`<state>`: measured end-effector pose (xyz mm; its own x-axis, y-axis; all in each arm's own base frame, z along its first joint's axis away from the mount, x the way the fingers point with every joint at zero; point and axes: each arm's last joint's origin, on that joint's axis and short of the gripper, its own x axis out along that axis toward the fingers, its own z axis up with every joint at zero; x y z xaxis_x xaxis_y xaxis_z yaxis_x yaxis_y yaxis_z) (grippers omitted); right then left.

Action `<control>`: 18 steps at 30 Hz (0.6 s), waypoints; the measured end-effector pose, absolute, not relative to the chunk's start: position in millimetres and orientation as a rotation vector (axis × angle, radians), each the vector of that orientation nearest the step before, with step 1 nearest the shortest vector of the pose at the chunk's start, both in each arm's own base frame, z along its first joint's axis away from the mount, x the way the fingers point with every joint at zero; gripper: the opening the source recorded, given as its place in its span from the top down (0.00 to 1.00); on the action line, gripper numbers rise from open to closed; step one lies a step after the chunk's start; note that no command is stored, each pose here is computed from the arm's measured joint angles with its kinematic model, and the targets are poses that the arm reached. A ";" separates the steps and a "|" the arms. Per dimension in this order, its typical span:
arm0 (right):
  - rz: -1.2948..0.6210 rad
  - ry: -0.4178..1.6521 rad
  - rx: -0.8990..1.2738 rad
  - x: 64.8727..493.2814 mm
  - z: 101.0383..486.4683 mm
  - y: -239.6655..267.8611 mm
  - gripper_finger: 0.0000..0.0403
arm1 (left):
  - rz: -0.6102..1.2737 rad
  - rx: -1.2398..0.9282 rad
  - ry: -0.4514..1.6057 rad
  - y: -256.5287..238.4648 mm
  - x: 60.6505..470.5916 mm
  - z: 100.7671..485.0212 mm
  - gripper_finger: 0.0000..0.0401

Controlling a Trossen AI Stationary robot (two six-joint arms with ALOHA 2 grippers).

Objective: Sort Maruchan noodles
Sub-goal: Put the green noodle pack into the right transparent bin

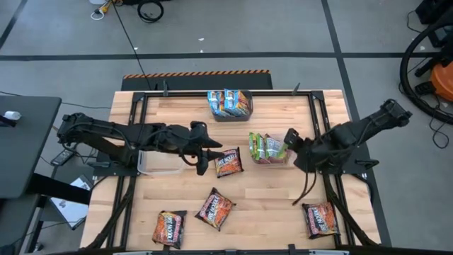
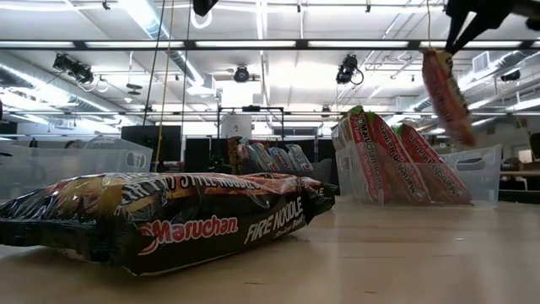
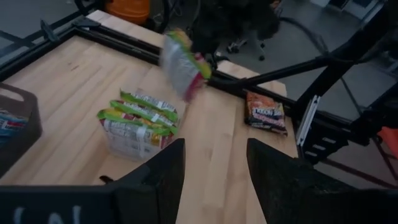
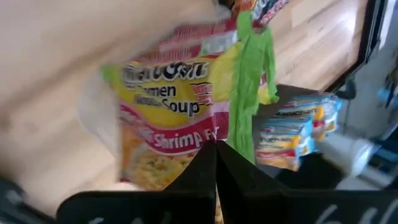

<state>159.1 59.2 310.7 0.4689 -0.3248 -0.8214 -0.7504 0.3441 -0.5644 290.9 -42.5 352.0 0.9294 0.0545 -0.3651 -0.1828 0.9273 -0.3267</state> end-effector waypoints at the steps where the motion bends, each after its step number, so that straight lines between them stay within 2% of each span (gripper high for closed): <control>1: 0.386 1.110 -1.283 158.6 310.6 55.0 0.99 | 0.116 -0.367 0.352 -43.2 291.2 352.8 0.56; 4: 0.449 1.092 -1.359 159.9 306.9 44.4 0.99 | 0.095 -0.388 0.343 -43.9 291.7 354.1 0.56; 9: 0.601 1.061 -1.361 163.1 285.0 34.4 0.99 | 0.105 -0.452 0.344 -44.2 292.6 353.1 0.56; 14: 0.542 1.080 -1.454 169.9 258.1 24.1 0.99 | 0.096 -0.466 0.361 -51.6 301.9 344.3 0.59; 18: 0.611 0.976 -1.424 174.9 254.9 25.6 0.99 | 0.097 -0.490 0.369 -54.2 309.5 337.8 0.61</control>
